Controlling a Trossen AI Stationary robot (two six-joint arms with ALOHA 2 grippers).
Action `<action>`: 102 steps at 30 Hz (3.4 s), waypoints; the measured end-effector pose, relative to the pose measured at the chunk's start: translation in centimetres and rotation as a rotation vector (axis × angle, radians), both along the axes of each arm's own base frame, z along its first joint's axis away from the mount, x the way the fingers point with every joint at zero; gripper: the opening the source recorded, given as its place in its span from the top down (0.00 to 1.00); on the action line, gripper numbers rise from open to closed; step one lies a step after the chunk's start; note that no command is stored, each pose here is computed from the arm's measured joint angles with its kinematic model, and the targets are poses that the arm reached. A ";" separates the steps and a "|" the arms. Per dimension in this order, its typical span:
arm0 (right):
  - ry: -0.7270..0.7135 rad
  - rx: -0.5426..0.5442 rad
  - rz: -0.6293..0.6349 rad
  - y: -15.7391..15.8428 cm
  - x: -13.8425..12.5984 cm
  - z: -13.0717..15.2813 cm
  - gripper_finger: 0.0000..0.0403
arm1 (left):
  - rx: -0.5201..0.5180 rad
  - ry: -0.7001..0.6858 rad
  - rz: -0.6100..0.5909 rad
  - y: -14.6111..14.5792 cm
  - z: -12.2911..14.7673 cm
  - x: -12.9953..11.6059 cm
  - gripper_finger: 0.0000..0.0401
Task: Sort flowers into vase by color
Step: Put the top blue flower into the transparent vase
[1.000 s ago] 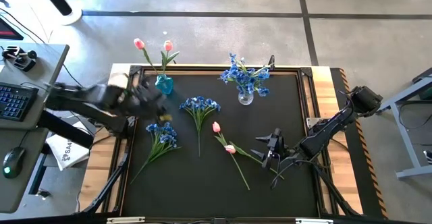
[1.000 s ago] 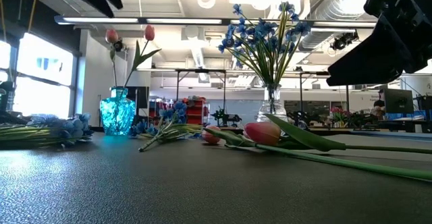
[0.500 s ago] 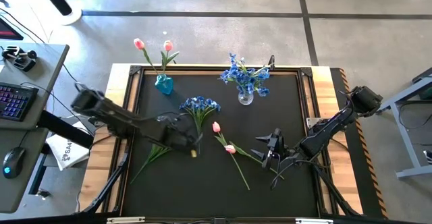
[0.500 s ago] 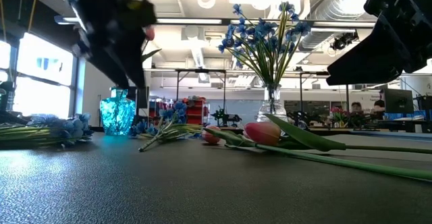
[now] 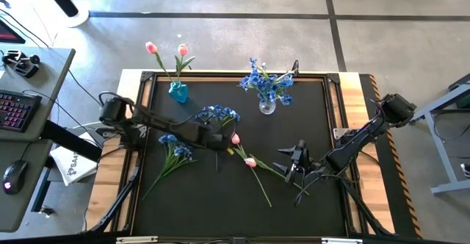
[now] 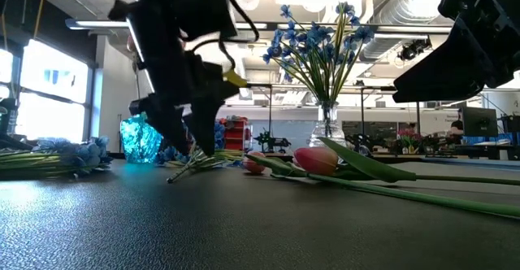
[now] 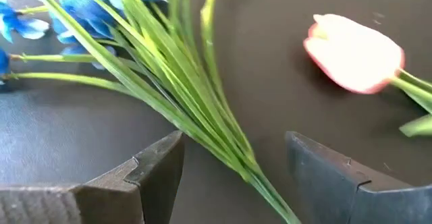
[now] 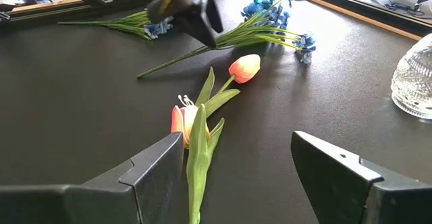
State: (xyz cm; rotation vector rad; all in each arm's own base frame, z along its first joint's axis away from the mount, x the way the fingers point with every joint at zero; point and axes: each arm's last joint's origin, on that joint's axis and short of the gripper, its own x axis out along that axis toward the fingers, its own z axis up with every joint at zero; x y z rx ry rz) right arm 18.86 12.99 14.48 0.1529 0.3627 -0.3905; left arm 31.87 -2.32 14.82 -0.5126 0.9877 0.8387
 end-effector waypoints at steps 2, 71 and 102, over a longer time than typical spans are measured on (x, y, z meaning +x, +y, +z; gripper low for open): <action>-0.001 -0.001 -0.001 0.0 0.0 0.0 0.33 | 0.001 0.012 0.020 0.7 -0.3 0.1 0.40; -0.457 -0.168 0.253 -0.2 13.5 4.9 0.67 | 0.506 -0.711 -0.640 -10.0 12.1 0.5 1.00; -0.131 -0.315 -0.006 0.9 10.7 4.9 1.00 | 0.251 -0.506 -0.719 -9.2 12.1 -3.0 0.78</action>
